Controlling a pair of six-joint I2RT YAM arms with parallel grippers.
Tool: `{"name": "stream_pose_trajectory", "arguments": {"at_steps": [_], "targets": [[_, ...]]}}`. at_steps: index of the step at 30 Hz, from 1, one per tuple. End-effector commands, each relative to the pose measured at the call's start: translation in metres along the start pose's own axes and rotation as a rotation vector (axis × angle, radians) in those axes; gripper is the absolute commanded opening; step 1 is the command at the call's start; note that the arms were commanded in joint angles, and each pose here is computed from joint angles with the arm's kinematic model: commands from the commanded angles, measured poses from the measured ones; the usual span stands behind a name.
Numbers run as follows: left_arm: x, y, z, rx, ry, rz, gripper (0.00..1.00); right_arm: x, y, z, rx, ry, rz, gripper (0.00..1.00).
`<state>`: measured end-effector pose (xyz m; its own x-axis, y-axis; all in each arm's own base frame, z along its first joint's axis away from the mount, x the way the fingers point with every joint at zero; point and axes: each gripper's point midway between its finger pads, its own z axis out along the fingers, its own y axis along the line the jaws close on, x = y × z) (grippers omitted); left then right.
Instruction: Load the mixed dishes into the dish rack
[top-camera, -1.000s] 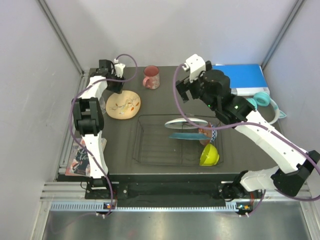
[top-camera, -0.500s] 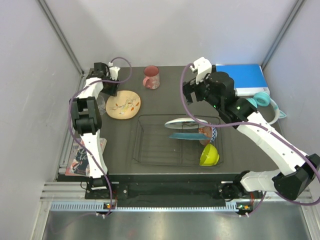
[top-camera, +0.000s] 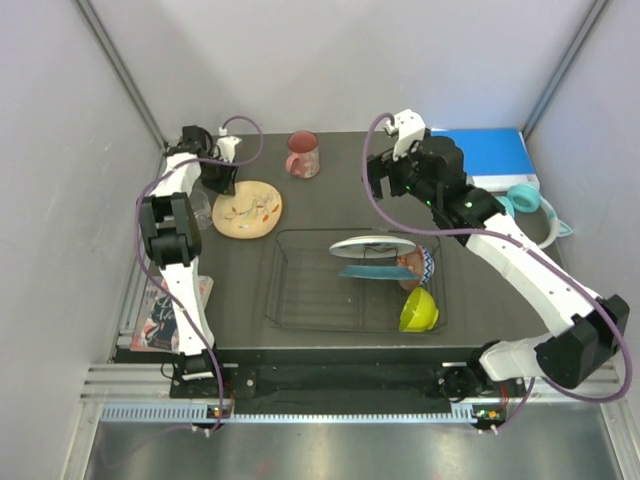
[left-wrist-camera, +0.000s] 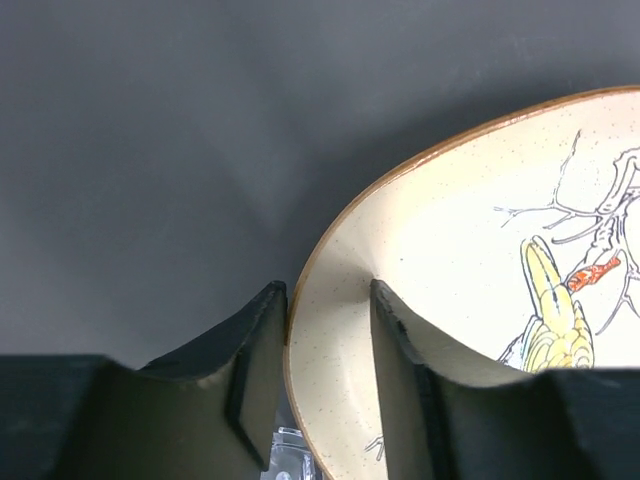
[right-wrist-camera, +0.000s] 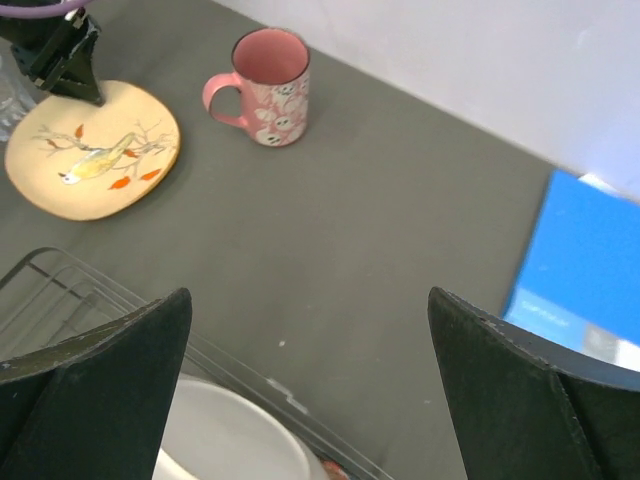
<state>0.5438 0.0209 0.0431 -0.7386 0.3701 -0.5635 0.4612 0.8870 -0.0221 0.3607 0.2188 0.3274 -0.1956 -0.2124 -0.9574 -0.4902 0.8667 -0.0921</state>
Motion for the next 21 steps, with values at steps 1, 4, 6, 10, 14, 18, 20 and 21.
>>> {"name": "stream_pose_trajectory", "arguments": {"at_steps": [1, 4, 6, 10, 14, 18, 20, 21], "targets": [[0.028, -0.05, 0.013, 0.223, 0.089, -0.023, 0.37, 0.017, 0.004, 0.036, -0.086, 0.023, 0.14, 1.0], [0.023, -0.063, 0.014, 0.256, 0.084, -0.009, 0.22, 0.037, 0.002, 0.058, -0.136, 0.068, 0.217, 1.0], [0.017, -0.071, 0.013, 0.276, 0.069, -0.003, 0.12, 0.052, -0.007, 0.077, -0.143, 0.096, 0.263, 1.0], [0.0, -0.09, 0.01, 0.308, 0.033, 0.011, 0.03, 0.065, -0.002, 0.102, -0.247, 0.123, 0.341, 1.0], [-0.018, -0.102, 0.002, 0.332, -0.003, 0.031, 0.02, 0.079, 0.009, 0.126, -0.369, 0.155, 0.412, 1.0], [-0.04, -0.122, -0.009, 0.366, -0.048, 0.051, 0.01, 0.112, 0.028, 0.155, -0.53, 0.243, 0.544, 1.0], [-0.047, -0.125, -0.014, 0.364, -0.066, 0.056, 0.02, 0.111, 0.035, 0.164, -0.596, 0.254, 0.569, 1.0], [-0.05, -0.129, -0.014, 0.366, -0.073, 0.064, 0.01, 0.13, 0.037, 0.175, -0.596, 0.297, 0.6, 1.0]]}}
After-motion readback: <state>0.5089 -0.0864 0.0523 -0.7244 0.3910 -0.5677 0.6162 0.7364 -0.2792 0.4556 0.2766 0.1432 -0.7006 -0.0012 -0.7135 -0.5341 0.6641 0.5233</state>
